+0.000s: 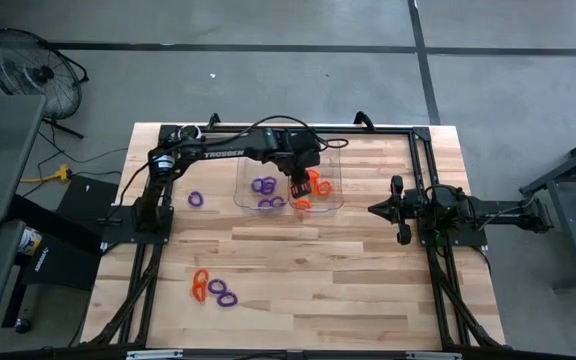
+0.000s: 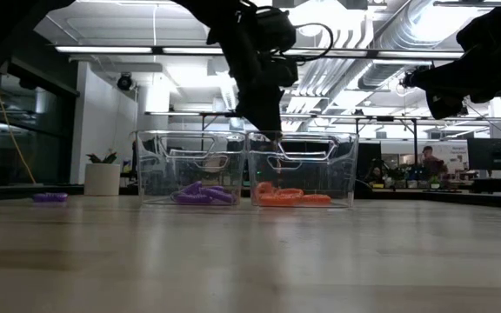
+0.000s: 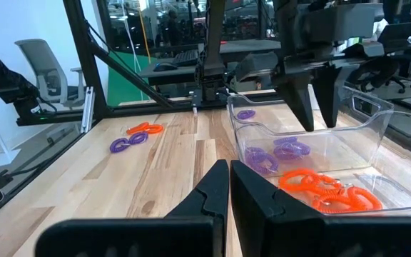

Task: Sort spring keychains
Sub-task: Put the purple spring keychain into the left transparent bin

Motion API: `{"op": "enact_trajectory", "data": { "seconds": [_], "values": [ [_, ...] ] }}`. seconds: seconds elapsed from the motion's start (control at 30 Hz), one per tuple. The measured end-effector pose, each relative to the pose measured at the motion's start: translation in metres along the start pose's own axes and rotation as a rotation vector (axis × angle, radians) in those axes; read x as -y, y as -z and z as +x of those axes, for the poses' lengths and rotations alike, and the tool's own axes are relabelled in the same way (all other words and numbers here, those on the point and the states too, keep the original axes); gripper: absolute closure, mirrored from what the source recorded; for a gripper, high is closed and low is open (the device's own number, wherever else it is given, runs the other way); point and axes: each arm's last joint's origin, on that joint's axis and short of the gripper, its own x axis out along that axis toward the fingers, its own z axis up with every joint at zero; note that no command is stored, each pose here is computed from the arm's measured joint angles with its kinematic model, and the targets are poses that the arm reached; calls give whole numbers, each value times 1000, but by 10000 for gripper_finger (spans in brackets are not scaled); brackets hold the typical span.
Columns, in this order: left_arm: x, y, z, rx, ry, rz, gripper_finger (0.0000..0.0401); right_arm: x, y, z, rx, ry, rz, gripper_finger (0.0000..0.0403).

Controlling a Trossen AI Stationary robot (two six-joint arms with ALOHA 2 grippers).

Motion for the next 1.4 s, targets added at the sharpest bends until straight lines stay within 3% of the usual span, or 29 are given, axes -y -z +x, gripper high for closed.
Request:
{"op": "enact_trajectory", "data": {
  "seconds": [0.17, 0.3, 0.5, 0.9, 1.17, 1.4],
  "values": [
    [0, -1, 0, 6, -15, 0, 210, 0, 0, 0, 0, 0, 0, 392],
    [-2, 2, -7, -16, -65, -9, 209, 0, 0, 0, 0, 0, 0, 392],
    [-3, 6, -27, -43, -101, -24, 254, 0, 0, 0, 0, 0, 0, 392],
    [-3, 22, -34, -186, -98, -111, 394, 0, 0, 0, 0, 0, 0, 392],
    [-15, 41, -52, -182, -116, -200, 399, 0, 0, 0, 0, 0, 0, 392],
    [-23, 82, -67, -211, -144, -314, 400, 0, 0, 0, 0, 0, 0, 392]
  ]
}}
